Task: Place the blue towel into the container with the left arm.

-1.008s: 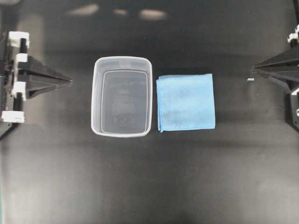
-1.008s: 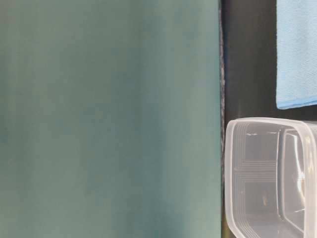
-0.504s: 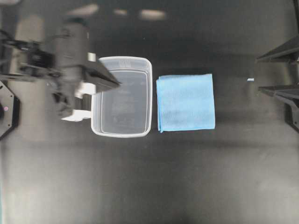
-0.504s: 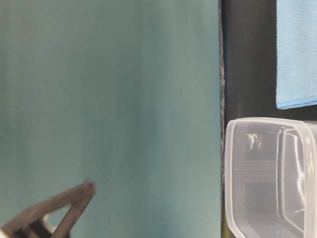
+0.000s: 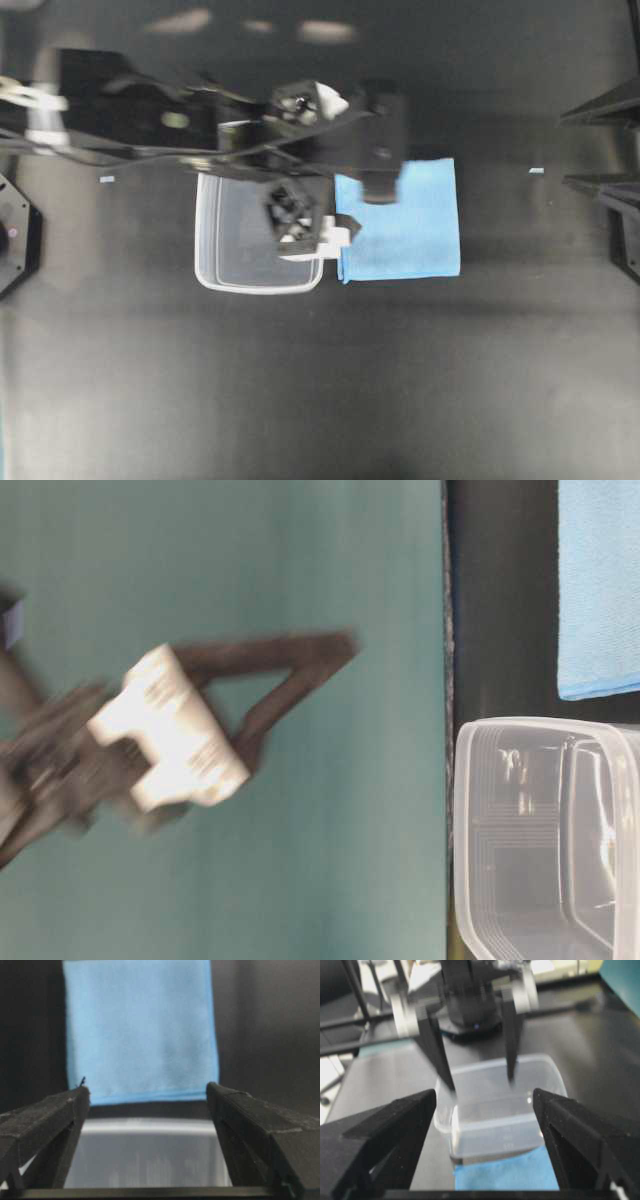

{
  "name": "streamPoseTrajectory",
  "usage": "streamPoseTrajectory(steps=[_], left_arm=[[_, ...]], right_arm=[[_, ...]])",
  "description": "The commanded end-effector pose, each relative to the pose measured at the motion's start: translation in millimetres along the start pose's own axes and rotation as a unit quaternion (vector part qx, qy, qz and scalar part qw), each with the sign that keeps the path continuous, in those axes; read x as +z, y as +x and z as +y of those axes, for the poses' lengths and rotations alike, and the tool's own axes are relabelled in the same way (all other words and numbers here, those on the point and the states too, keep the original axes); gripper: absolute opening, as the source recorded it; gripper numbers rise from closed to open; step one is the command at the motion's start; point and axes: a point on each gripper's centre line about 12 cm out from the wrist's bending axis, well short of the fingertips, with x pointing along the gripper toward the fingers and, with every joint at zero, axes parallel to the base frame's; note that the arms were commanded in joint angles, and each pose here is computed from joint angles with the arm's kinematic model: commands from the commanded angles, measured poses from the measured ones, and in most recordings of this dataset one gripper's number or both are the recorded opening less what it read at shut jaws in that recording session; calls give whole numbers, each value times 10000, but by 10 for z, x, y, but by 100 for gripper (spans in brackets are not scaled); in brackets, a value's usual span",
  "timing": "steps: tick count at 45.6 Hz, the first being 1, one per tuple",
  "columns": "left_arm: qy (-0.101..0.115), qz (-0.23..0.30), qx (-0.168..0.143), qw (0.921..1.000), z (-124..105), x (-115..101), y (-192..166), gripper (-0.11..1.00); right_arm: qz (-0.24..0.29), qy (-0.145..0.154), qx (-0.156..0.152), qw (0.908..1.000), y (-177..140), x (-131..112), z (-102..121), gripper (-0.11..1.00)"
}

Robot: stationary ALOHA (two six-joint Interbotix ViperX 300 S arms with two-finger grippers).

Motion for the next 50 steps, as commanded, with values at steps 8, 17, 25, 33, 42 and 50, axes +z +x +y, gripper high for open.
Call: streamPoseTrajectory(steps=[8,17,25,33,42,50], left_arm=[[-7,285,5,9996,13,93,696,90],[-49,609,16,9981,58,-58,1133,90],[-68,863,12,9962,73,-230,1383,90],[-80,1030,-2,9947,53,-344,1541,90],[-23,989,-24,9951,10,-350,1563,81],[45,956,-50,9954,-44,-314,1524,36]], right_arm=[[-182,23,26,9998,2,65,9,76],[-280,14,48,9996,-15,90,15,76],[-280,14,48,9996,-16,82,14,76],[-265,22,46,9996,-15,69,12,76],[-288,23,41,9996,-19,80,11,76],[-303,22,51,9995,-24,84,14,76]])
